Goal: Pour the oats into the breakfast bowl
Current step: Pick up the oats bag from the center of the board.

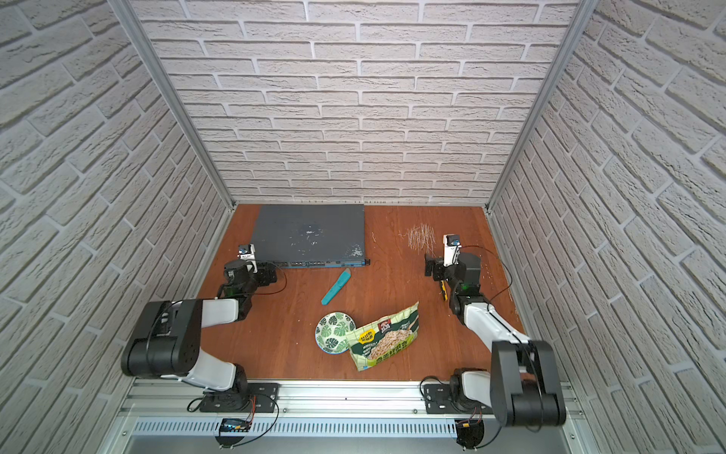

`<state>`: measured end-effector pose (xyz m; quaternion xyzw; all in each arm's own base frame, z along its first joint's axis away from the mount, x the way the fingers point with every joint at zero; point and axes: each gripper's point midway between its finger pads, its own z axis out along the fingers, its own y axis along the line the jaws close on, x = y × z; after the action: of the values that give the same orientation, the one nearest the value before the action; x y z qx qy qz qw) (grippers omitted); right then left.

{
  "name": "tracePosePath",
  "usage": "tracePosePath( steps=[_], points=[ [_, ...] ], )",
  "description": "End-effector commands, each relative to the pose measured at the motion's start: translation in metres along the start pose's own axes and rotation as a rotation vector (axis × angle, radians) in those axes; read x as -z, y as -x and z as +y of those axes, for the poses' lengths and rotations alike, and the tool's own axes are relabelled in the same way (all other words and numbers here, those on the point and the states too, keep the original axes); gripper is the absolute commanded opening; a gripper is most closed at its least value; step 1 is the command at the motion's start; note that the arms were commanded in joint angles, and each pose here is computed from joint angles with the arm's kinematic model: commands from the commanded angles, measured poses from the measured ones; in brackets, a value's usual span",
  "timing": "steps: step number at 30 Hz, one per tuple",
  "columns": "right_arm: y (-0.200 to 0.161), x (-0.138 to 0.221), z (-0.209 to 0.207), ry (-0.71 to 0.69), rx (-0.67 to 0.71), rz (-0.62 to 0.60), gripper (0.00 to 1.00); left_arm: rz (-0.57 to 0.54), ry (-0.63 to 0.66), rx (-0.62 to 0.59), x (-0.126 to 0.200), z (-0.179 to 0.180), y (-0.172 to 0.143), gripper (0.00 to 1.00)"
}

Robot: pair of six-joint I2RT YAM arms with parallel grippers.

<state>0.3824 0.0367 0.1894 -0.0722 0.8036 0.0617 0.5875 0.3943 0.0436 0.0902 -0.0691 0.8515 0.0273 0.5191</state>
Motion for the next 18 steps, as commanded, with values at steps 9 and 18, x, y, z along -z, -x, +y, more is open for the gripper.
tracePosePath(
  steps=[9,18],
  points=[
    [0.057,0.125,0.147,0.646,0.507,0.151,0.99,-0.133,0.041,0.319,0.076,0.011,0.074,0.98],
    [0.013,0.212,0.202,0.974,0.795,0.526,0.95,-0.116,0.106,0.333,0.096,0.023,0.055,0.98]
  ],
)
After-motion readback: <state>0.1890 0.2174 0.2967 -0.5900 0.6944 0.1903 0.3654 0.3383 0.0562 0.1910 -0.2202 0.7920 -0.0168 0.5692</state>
